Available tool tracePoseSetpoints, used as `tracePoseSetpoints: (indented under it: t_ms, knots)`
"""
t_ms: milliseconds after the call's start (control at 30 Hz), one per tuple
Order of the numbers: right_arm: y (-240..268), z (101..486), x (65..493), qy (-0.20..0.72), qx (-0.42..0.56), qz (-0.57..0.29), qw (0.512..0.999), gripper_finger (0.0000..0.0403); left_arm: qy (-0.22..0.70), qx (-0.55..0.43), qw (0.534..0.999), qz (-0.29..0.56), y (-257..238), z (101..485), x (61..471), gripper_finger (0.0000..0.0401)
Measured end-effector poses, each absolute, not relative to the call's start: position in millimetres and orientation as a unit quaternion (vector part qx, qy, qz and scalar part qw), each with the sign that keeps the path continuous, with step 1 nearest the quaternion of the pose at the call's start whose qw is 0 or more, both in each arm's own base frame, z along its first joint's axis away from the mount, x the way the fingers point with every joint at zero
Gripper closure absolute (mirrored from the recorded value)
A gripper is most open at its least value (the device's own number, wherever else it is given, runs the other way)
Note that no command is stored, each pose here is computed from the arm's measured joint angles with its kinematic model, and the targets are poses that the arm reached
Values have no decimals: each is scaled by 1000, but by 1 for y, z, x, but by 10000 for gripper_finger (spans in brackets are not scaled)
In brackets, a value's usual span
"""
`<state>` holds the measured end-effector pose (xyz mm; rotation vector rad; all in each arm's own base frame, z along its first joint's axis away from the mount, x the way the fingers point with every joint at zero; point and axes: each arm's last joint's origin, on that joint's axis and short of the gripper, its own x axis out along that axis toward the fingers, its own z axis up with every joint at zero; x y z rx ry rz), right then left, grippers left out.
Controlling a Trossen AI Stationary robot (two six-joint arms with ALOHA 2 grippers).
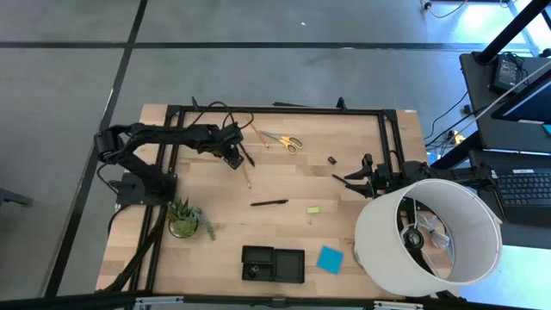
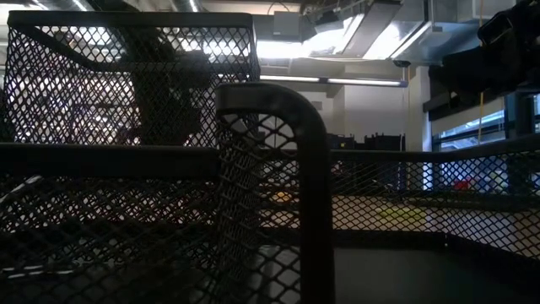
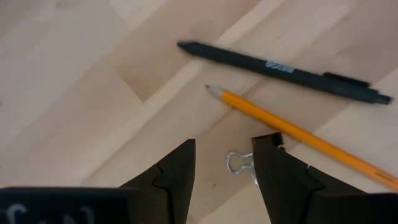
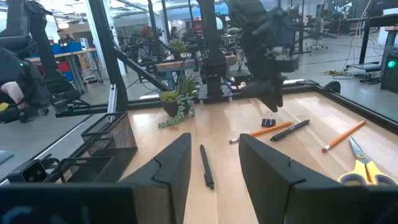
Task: Pick and place office supplies into organizer
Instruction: Put the left black binder clip into the black desk organizer
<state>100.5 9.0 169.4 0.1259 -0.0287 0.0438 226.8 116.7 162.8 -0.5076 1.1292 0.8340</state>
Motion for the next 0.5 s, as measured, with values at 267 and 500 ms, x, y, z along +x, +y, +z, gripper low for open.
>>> tracePoseSetpoints:
  t_ms: [267, 500]
  knots:
    - [9, 169, 101, -14, 63, 22, 998, 266, 524, -256, 721, 374, 120, 151, 230, 248]
    - [9, 169, 101, -14, 63, 22, 998, 266, 507, -282, 725, 371, 121, 154, 231, 249]
